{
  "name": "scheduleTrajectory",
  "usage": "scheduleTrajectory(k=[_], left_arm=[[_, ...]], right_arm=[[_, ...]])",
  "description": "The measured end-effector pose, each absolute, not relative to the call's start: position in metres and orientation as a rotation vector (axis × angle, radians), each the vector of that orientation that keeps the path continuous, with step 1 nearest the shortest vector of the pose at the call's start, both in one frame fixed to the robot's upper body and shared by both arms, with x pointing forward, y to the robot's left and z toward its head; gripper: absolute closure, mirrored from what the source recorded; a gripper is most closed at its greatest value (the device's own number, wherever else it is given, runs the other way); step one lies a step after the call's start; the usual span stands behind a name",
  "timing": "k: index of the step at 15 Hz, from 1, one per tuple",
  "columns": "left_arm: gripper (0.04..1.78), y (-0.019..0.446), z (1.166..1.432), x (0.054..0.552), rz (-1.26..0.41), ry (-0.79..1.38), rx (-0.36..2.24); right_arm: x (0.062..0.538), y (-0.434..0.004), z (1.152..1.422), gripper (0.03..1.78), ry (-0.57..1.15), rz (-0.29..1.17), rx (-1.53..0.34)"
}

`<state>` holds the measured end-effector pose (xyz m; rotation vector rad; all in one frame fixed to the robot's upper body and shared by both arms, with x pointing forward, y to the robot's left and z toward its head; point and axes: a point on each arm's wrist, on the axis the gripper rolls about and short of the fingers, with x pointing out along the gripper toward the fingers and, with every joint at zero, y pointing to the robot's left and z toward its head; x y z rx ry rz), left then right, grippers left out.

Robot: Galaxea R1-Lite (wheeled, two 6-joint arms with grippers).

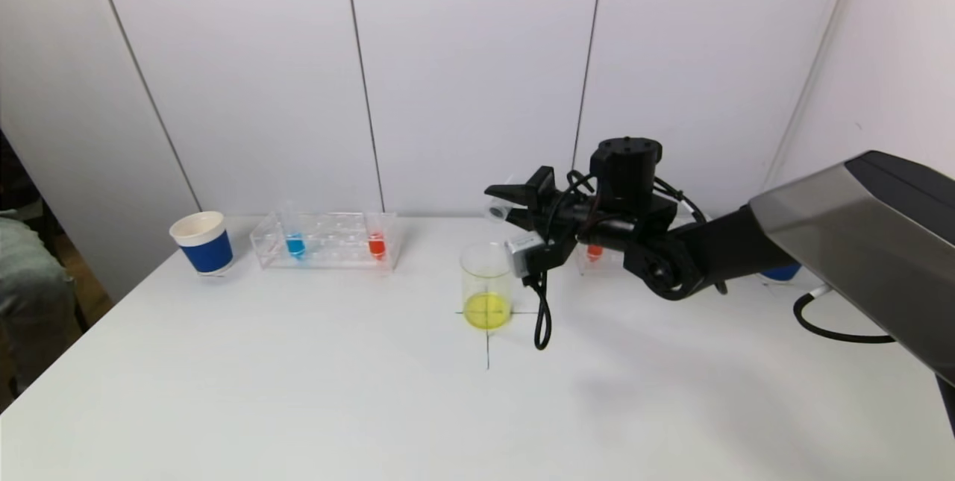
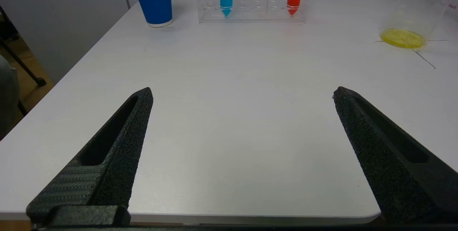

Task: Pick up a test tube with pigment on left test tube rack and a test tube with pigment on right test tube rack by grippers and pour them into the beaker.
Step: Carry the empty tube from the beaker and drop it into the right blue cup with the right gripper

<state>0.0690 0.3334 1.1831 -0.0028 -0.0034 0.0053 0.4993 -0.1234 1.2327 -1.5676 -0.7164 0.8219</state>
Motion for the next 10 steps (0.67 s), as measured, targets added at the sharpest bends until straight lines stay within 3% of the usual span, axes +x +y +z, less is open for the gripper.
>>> scheduleTrajectory(k=[10], left_arm=[[0.06,0.333,1.183,0.069,0.005,-0.003,-0.003]], right_arm=[[0.48,-0.106,1.267,1.31,-0.481,0.849,-1.042]])
